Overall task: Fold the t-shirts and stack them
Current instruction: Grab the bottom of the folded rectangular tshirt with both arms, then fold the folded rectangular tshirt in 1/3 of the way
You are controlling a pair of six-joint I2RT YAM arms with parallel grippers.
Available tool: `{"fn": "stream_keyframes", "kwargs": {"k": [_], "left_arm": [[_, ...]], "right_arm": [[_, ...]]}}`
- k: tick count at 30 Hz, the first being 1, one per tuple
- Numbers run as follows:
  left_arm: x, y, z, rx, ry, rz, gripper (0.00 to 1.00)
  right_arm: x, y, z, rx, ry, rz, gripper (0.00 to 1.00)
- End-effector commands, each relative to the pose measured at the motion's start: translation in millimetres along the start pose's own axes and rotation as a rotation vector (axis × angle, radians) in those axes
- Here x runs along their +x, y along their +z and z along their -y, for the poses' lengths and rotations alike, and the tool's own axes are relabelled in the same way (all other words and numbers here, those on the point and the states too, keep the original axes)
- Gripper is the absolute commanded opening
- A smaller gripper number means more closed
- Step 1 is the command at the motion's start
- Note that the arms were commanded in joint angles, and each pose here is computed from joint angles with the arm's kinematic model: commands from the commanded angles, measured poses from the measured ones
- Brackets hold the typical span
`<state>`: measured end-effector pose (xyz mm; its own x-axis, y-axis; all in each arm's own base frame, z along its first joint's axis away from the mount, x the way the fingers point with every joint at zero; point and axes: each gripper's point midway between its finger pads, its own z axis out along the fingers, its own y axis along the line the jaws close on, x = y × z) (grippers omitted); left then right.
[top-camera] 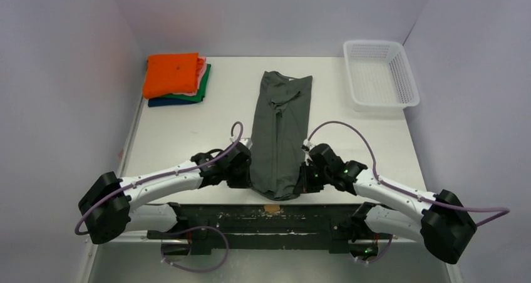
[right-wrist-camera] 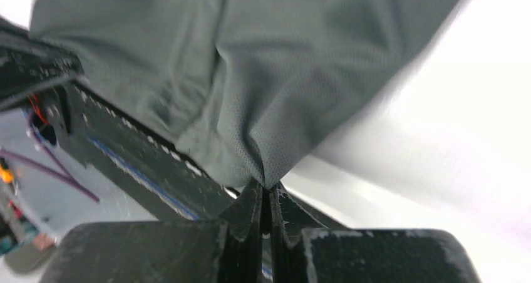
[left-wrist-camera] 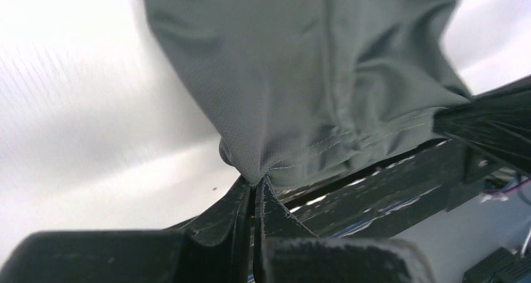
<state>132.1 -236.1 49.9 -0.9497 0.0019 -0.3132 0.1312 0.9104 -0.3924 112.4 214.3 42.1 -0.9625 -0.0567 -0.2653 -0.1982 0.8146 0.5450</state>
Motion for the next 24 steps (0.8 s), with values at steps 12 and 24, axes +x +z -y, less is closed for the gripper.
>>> {"fn": "stream_keyframes", "kwargs": {"k": [12,24], "left_arm": [[-180,-29,36,-0.012,0.004,0.329,0.0],[-257,8,20,-0.03,-0.016,0.295,0.0]], "right_arm": [[-195,-42,-8,0.179,0.073,0.565,0.0],[-273,-37,15,0.302,0.097,0.66,0.0]]}}
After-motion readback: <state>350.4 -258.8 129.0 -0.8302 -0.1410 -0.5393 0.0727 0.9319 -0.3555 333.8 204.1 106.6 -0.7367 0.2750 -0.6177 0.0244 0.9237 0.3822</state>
